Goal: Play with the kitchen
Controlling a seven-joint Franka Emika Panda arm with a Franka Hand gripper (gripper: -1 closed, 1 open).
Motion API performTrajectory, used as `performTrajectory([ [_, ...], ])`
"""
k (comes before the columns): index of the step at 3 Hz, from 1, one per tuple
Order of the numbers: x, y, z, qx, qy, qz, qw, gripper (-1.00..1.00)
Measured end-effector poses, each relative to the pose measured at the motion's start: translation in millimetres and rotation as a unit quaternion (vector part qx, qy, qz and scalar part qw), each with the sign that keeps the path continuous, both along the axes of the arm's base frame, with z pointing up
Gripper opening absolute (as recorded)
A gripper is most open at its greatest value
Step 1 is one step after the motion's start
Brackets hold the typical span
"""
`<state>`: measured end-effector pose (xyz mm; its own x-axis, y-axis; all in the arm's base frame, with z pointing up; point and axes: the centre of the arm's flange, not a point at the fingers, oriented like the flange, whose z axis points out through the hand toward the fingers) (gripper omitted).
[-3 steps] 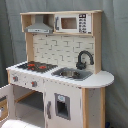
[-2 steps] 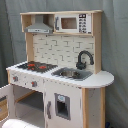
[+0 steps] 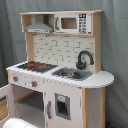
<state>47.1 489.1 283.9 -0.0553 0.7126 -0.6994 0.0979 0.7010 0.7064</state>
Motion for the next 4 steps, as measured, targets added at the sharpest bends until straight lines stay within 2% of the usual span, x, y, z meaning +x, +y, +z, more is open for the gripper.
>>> performTrajectory([
  [2, -4.6, 56.1, 35.0, 0.016, -0.019, 0.026, 0.9993, 1.0],
  [4, -26.7, 113.3, 79.0, 0.031, -0.05, 0.07, 0.9958, 1.0],
])
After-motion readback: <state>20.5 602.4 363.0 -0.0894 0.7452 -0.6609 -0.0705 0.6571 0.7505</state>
